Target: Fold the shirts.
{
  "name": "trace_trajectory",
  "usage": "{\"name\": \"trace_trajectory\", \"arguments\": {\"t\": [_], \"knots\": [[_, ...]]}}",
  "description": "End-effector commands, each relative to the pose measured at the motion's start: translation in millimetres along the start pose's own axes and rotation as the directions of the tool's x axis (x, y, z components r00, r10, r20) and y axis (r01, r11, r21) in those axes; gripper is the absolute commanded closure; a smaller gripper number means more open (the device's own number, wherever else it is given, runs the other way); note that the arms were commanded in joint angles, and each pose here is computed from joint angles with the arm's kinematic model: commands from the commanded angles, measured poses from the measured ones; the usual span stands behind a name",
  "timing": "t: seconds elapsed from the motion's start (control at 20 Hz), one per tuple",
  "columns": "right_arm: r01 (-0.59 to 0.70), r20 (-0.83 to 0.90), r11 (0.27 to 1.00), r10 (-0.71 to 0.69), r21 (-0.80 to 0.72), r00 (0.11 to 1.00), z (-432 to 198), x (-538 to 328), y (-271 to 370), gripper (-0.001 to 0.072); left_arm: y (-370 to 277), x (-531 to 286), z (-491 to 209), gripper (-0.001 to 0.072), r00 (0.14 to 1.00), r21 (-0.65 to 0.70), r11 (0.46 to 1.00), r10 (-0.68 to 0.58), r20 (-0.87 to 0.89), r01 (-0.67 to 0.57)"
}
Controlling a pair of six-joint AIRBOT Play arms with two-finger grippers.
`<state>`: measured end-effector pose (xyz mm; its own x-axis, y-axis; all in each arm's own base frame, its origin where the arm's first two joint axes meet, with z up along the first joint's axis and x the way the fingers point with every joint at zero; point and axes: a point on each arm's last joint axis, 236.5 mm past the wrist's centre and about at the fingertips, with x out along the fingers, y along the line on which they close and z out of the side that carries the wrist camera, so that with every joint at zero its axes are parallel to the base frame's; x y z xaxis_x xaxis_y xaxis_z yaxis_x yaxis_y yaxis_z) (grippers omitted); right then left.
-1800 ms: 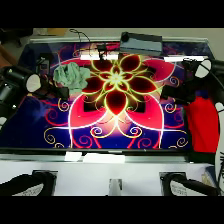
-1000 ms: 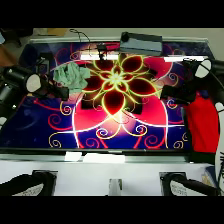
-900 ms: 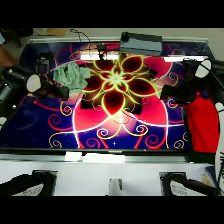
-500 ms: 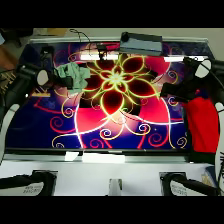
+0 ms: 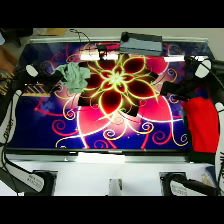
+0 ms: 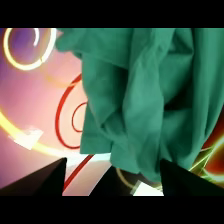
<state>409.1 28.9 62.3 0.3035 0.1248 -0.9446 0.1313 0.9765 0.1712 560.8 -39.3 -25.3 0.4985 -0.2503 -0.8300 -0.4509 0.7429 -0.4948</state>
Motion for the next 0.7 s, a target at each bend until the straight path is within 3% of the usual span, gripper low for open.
{"name": "trace_trajectory", "arguments": {"t": [0.0,0.1,0.15,0.2,0.25,0.4,0.5,0.6,0.65], "knots": [[-0.006,0.009,1.000,0.006,0.025,1.000,2,0,2,0.0042,-9,27,20,0.0003,0.994,-0.057,0.995,-0.082,0.075,0.086],[-0.017,-0.014,0.999,0.018,0.043,1.000,-3,0,5,0.0042,-17,34,28,0.0223,0.986,-0.060,0.991,-0.109,0.124,0.117],[-0.028,-0.028,0.999,0.029,0.046,0.999,-7,0,7,0.0042,-18,38,27,0.0278,0.986,-0.059,0.991,-0.112,0.125,0.120],[-0.041,-0.040,0.998,0.043,0.050,0.998,-9,0,11,0.0042,-18,41,24,0.0410,0.987,-0.065,0.991,-0.112,0.114,0.120],[-0.048,-0.048,0.998,0.051,0.052,0.998,-11,-1,12,0.0042,-18,41,19,0.0653,0.989,-0.073,0.990,-0.112,0.094,0.119],[-0.043,-0.051,0.998,0.045,0.046,0.998,-12,-1,11,0.0041,-44,18,16,0.0676,0.979,0.002,0.982,-0.187,0.080,0.187],[-0.032,-0.057,0.999,0.032,-0.001,0.998,-13,0,8,0.0041,-77,-25,22,0.0677,0.959,0.175,0.956,-0.256,0.124,0.233],[-0.033,-0.078,0.999,0.031,-0.034,0.997,-18,0,8,0.0032,-125,-92,15,0.0677,0.923,0.436,0.865,-0.348,0.166,0.248],[-0.037,-0.095,0.998,0.032,-0.056,0.995,-22,0,8,0.0032,-155,-138,3,0.0677,0.893,0.577,0.780,-0.411,0.181,0.242]]}}
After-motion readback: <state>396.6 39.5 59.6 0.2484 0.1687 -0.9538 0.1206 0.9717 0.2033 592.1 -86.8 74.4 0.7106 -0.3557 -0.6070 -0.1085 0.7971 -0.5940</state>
